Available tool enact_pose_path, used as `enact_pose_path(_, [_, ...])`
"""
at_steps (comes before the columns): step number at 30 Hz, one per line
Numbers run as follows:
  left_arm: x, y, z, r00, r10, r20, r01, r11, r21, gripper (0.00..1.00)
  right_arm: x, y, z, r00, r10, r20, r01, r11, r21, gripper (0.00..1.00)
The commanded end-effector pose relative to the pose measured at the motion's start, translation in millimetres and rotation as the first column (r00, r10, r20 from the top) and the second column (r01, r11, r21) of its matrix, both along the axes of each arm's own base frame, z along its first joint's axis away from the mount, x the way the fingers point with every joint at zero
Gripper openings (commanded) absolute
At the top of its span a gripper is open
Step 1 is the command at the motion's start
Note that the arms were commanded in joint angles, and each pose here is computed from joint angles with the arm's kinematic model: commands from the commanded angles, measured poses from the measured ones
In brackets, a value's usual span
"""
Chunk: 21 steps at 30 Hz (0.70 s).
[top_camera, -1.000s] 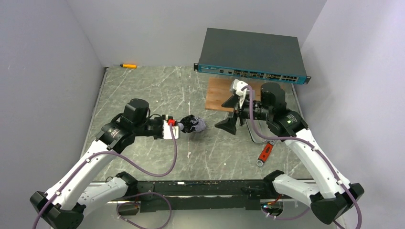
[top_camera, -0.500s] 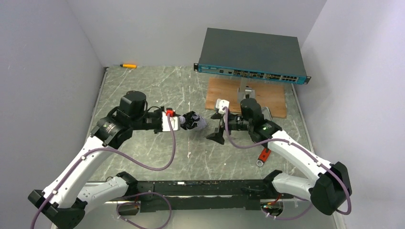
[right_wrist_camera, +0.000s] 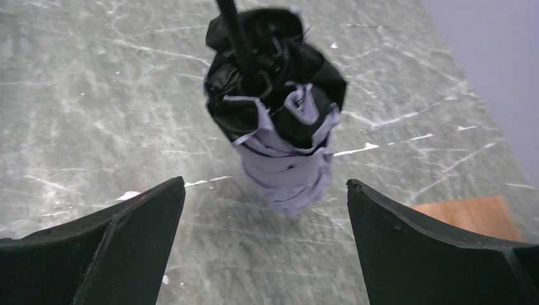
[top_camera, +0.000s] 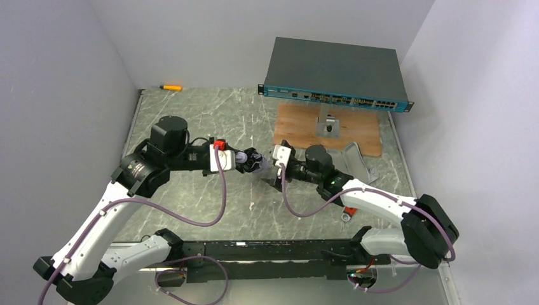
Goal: Open the umbrella
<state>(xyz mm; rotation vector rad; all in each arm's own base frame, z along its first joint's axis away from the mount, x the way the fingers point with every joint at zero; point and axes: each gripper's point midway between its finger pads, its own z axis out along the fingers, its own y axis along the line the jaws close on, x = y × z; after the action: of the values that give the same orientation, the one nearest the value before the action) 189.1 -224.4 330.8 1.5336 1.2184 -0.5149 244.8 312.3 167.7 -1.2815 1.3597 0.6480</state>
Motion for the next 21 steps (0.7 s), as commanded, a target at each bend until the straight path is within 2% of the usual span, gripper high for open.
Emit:
enact_pose_path(1, [-11,-5,48,0.993,-0.05,0.109,0.061,0.993,-0.102,0.0,10,-3,43,0.984,-0.046,0.173,0.028,0.994,0.108,1.0])
enact_pose_path(6, [-27,-9,67,0.993,-0.097,0.069,0.107,0.982,-0.154,0.0,-4,14,26,0.995,0.054,0.088,-0.066,0.989,0.135,1.0])
enact_pose_path(10, [-38,-9,78,0.99,-0.13,0.054,0.138,0.974,-0.182,0.0,-7,26,20,0.986,0.108,0.129,-0.127,0.98,0.151,1.0])
enact_pose_path(14, [-38,-8,82,0.992,-0.117,0.057,0.126,0.974,-0.187,0.0,-19,36,7,0.968,0.218,0.125,-0.232,0.966,0.111,1.0])
enact_pose_path(21, [-40,-3,92,0.992,-0.095,0.081,0.109,0.973,-0.202,0.0,-3,34,-36,0.978,0.17,0.118,-0.177,0.983,0.05,1.0])
